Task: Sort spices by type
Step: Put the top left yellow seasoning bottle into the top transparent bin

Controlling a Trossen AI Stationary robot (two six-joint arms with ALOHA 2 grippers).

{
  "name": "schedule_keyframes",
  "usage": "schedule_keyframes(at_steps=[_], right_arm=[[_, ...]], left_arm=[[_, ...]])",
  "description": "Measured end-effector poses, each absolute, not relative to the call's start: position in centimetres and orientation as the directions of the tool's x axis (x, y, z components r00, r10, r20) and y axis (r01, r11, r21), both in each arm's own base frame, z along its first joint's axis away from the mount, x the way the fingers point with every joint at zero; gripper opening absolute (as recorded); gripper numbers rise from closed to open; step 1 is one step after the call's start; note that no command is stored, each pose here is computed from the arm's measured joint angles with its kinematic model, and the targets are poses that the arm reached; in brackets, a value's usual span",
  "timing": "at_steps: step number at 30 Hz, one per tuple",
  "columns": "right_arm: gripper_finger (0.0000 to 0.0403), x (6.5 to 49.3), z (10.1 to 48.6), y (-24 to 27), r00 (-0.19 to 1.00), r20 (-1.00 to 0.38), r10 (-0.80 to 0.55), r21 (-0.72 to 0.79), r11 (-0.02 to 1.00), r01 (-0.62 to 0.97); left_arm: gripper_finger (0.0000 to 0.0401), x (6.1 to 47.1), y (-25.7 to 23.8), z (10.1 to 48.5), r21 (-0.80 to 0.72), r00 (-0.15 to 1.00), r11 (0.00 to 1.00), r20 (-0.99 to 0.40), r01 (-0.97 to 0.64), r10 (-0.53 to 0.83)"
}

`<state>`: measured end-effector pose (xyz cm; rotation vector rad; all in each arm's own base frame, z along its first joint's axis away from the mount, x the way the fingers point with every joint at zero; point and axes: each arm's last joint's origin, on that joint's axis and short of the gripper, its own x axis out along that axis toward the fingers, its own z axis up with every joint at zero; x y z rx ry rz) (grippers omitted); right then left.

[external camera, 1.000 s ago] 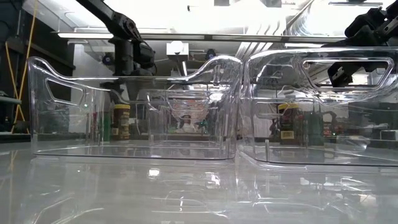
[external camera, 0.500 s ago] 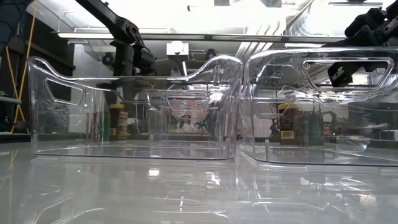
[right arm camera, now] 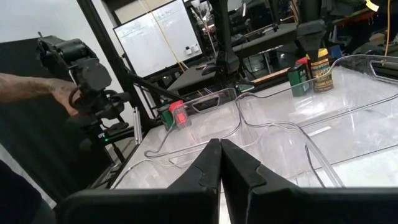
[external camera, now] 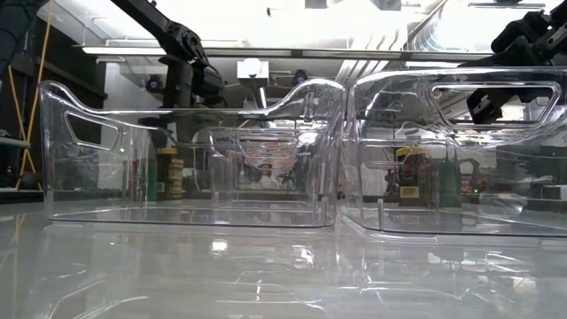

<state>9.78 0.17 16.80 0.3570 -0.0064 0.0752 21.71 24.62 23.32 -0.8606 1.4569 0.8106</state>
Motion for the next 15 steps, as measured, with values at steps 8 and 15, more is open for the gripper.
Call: schedule_keyframes(at_steps=[8, 15], right_arm=[[0.0001, 9.8, 16.8, 0.2, 0.997, 0.020, 0.073, 0.349, 0.934, -0.075], [0.0001, 9.8, 16.8, 0.2, 0.997, 0.020, 0.073, 0.349, 0.934, -0.075]], left_arm=[[0.0186, 22.3, 23.8, 23.4, 0.003, -0.040, 0.504, -0.997, -0.864, -0.063], [0.0172, 21.8, 24.6, 25.7, -0.014, -0.017, 0.573, -0.999, -0.819, -0.049]])
